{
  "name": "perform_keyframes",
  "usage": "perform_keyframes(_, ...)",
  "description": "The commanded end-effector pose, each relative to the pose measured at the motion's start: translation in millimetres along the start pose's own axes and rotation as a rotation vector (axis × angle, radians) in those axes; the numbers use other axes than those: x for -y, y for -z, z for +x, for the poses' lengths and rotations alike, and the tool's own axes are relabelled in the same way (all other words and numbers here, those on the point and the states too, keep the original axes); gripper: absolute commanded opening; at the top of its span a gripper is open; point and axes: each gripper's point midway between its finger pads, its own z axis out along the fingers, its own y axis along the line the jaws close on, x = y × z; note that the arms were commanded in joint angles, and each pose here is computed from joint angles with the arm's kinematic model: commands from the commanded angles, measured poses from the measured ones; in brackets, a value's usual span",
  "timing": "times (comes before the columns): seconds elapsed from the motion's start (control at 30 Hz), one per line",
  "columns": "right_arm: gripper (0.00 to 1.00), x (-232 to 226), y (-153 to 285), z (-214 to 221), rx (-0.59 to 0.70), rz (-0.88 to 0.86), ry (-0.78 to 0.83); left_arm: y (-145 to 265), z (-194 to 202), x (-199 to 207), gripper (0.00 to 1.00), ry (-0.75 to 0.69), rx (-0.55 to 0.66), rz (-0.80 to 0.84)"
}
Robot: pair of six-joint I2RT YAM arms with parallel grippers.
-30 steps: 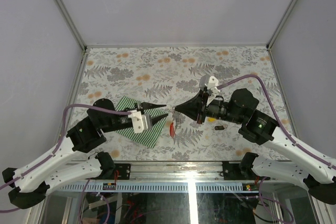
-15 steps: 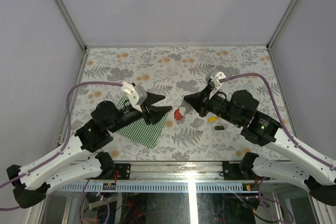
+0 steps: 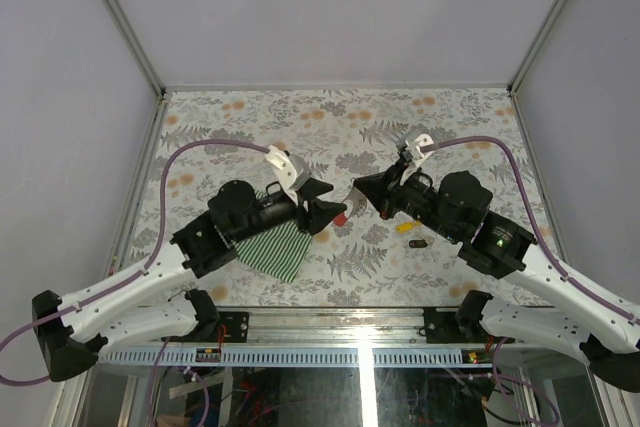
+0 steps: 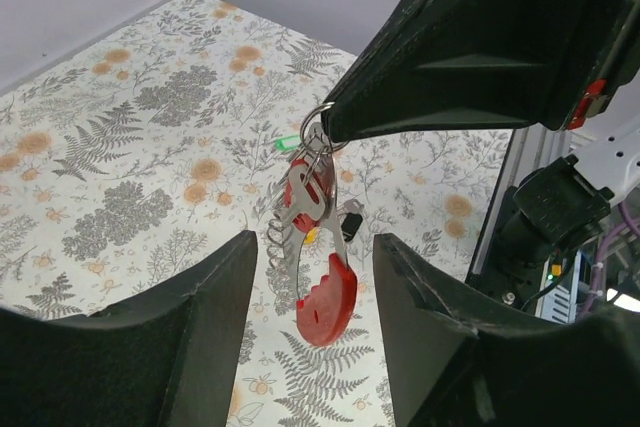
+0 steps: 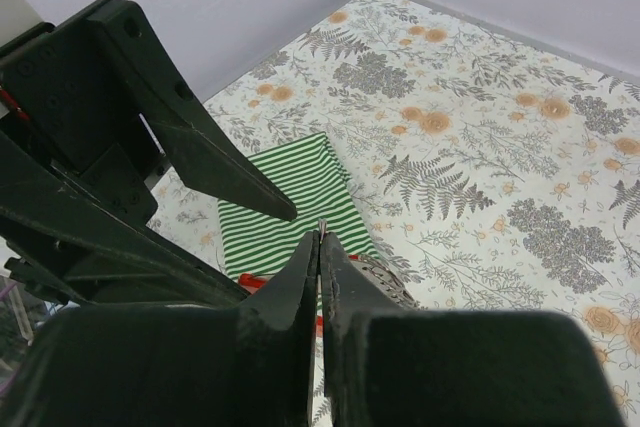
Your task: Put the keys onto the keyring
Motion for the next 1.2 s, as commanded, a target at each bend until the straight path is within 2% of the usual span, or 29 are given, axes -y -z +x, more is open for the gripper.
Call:
perform_keyframes(0.0,0.00,-1.4,-0.3,-23.5,0.083,0.005,-0.019,-5.0,-22.7,7.5,0.50,-0.087,0.022,0.044)
perform_keyframes(0.53,0.00,-6.4,-4.2,-22.7,0.079,-0.018,-0.033,-17.2,-6.4,12.6,0.32,-0.213,-0.087,0.107)
perform_keyframes(0.8,0.00,-11.9,-4.5,-20.5,0.067,-0.047,-0.042,-22.1,-3.7,7.2,0.17,-0.248,-0.103,0.090)
perform_keyframes(0.97,0.00,-15.1,-3.9,-20.1,0.059,-0.064,-0.044,-24.3,2.7,5.2,0.01,-0.257,-0.119,0.090)
perform_keyframes(1.03,0.01,-15.7,-3.7,-20.2,0.052,-0.066,-0.042,-23.0,7.7,6.1,0.00,-0.259,-0.123,0.098)
perform_keyframes(1.17,0.13,-16.1,-5.6,-18.6,0.028,-0.064,-0.041,-17.1,8.9,14.4,0.00,-0.248,-0.075,0.138)
